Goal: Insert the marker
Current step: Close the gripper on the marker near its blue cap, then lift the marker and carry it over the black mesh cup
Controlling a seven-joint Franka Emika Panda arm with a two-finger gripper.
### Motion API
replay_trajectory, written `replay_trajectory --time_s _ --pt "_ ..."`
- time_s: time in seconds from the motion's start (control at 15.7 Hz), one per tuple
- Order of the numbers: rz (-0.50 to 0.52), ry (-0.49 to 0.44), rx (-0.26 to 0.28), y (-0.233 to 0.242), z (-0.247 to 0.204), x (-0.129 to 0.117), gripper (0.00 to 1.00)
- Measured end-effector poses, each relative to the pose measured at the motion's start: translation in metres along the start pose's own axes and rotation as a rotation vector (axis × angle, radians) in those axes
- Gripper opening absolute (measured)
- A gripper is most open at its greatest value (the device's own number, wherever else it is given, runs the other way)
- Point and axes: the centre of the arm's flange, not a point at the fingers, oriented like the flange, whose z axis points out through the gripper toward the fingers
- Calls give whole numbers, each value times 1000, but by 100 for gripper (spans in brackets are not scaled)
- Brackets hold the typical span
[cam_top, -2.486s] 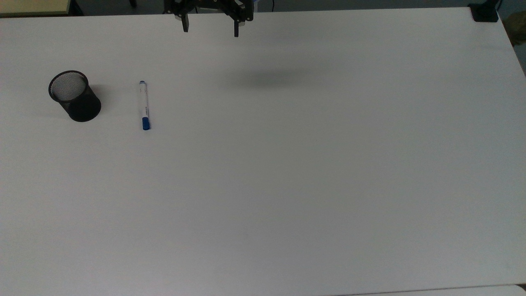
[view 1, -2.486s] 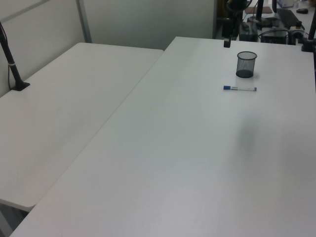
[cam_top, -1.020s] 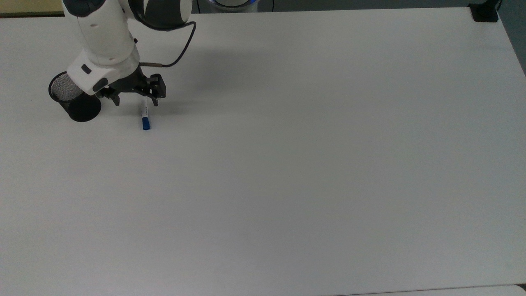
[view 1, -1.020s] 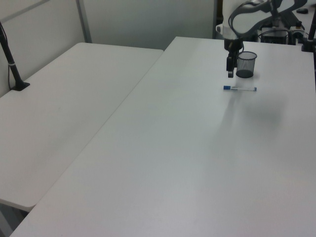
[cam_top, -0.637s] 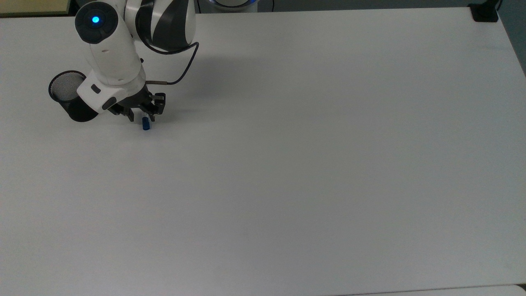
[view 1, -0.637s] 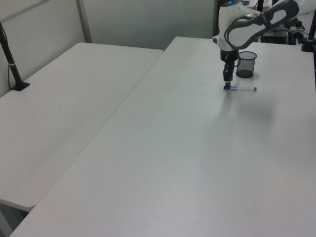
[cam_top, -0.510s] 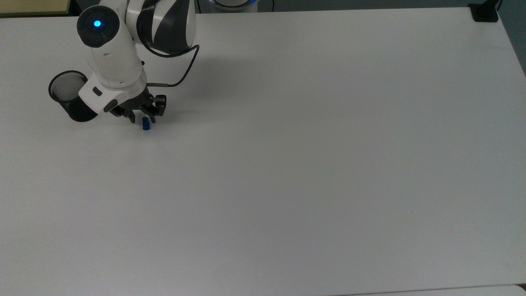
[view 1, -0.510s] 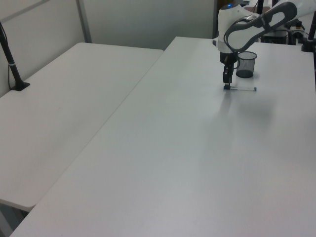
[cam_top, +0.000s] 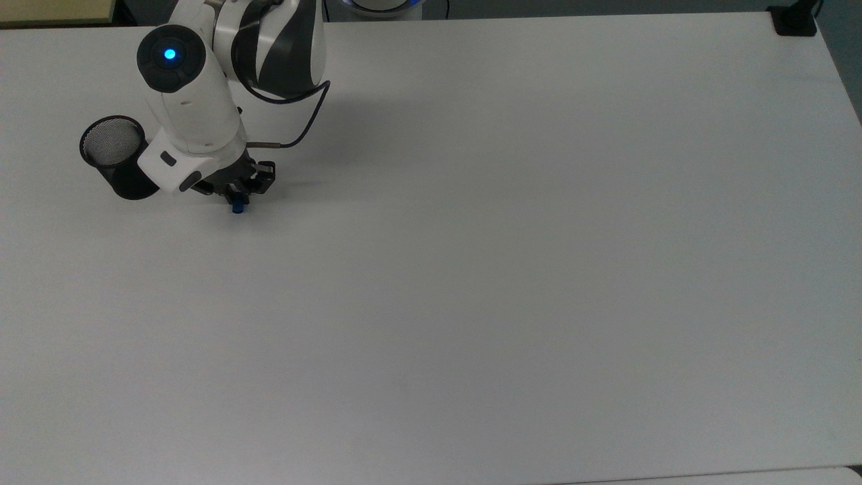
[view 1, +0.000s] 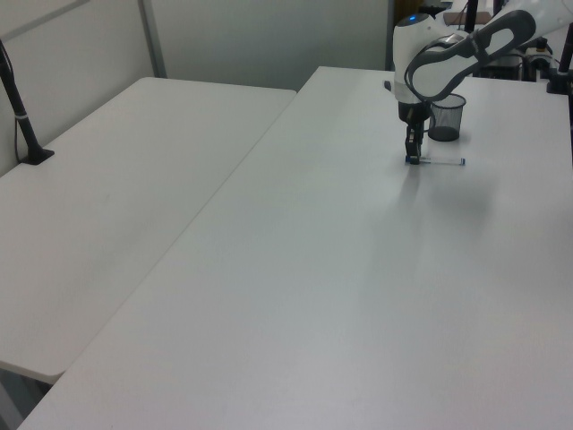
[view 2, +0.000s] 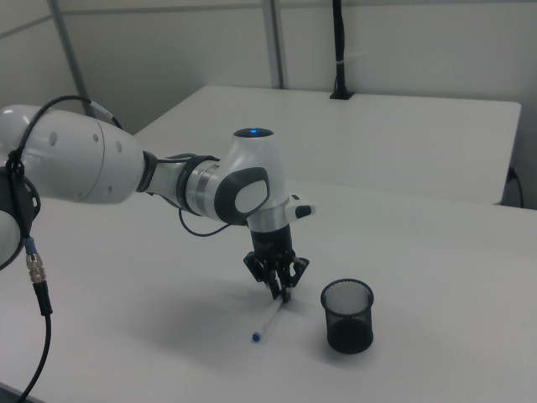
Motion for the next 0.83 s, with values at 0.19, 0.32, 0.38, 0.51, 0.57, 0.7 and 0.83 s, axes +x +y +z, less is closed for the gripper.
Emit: replay_trajectory --time_s 0.19,0.32,0.38,0.51,0.57,0.7,0.83 --pt "6 2 -1 1 -1 0 20" --pt "10 8 -3 3 -4 0 19" --pt "13 17 -6 4 -9 1 19" --pt "28 54 -18 8 -30 5 19" --pt "36 76 -26 10 -43 6 19" --pt "47 126 -43 15 -74 6 20" --pt "61 169 -57 21 -103 0 20"
